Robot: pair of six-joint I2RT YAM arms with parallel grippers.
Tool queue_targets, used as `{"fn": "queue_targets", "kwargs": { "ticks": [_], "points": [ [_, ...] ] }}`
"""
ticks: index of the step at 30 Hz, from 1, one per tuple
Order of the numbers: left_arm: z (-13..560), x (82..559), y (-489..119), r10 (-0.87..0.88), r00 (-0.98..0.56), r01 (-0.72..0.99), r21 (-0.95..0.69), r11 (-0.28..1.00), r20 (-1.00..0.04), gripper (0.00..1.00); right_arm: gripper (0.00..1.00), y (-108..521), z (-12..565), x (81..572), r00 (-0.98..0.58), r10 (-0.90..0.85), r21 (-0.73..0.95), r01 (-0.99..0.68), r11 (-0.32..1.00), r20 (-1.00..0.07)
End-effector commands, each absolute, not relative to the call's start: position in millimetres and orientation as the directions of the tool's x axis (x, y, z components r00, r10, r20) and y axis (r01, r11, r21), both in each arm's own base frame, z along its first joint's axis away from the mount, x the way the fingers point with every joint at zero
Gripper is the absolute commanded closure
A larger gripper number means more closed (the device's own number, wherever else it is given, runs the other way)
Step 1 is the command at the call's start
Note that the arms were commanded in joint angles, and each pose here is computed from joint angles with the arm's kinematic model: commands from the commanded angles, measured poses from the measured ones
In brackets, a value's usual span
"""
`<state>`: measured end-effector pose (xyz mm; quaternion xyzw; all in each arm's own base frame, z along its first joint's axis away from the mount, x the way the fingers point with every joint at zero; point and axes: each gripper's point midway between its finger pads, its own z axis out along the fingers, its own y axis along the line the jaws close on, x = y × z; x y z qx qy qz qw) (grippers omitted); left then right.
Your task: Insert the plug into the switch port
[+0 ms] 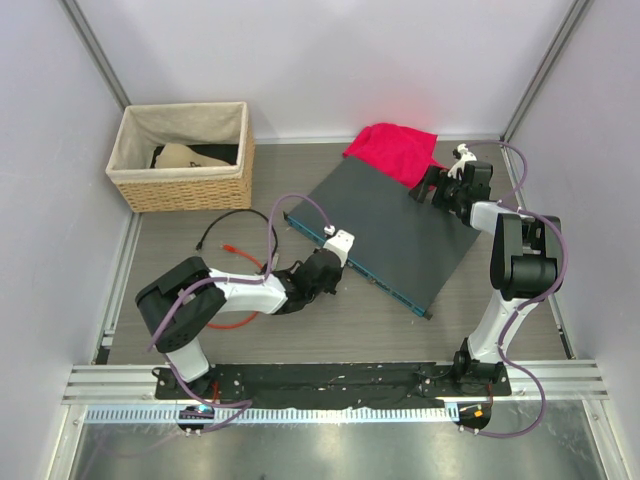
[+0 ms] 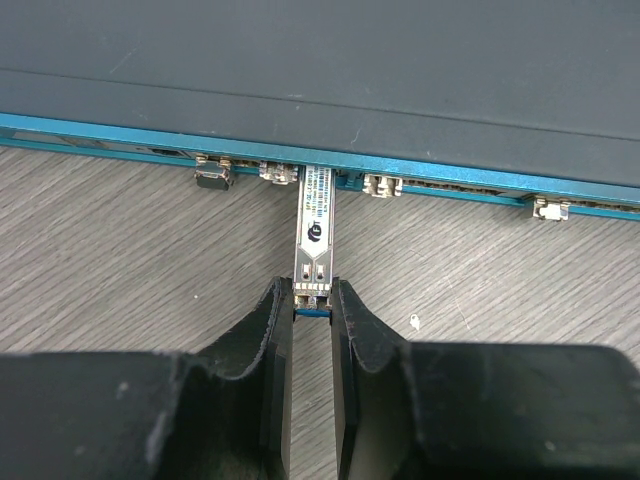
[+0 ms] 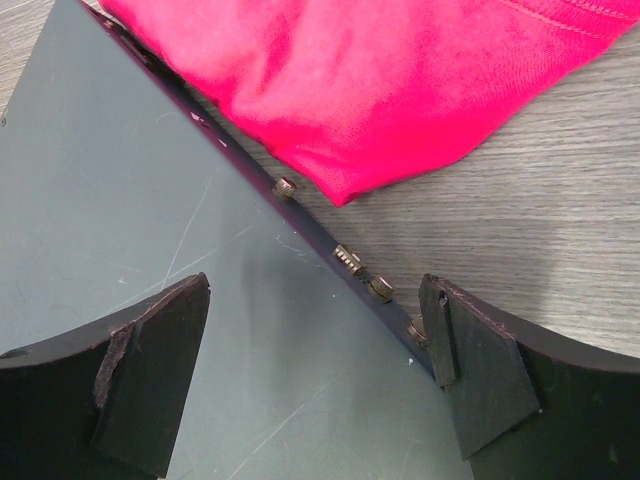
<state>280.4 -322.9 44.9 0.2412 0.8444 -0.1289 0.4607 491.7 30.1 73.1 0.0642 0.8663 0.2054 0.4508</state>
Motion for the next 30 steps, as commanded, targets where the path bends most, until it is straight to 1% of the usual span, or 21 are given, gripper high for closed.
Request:
{"fn": "queue_targets", "kwargs": {
  "ticks": [1, 7, 19, 30],
  "points": [
    [137, 313, -363, 0.034, -0.288, 0.526, -0.128, 0.841, -0.957, 1.0, 0.05, 29, 84, 498, -0.55, 0.292, 0.408, -0.098, 0.908, -0.782],
    [133, 311, -364, 0.036, -0.293, 0.525, -0.129, 0.842, -0.956, 1.0, 0.05, 29, 82, 498, -0.551, 0.29, 0.407, -0.098, 0.908, -0.782],
    [151, 314, -357, -0.015, -0.237, 0.505, -0.136, 0.852, -0.971, 1.0, 0.05, 29, 83, 498, -0.552, 0.292, 0.409, -0.099, 0.907, -0.781],
    [113, 314, -366, 0.057, -0.286, 0.522, -0.106, 0.846, -0.956, 1.0, 0.05, 30, 82, 498, -0.554, 0.292, 0.41, -0.101, 0.906, -0.78]
  ]
}}
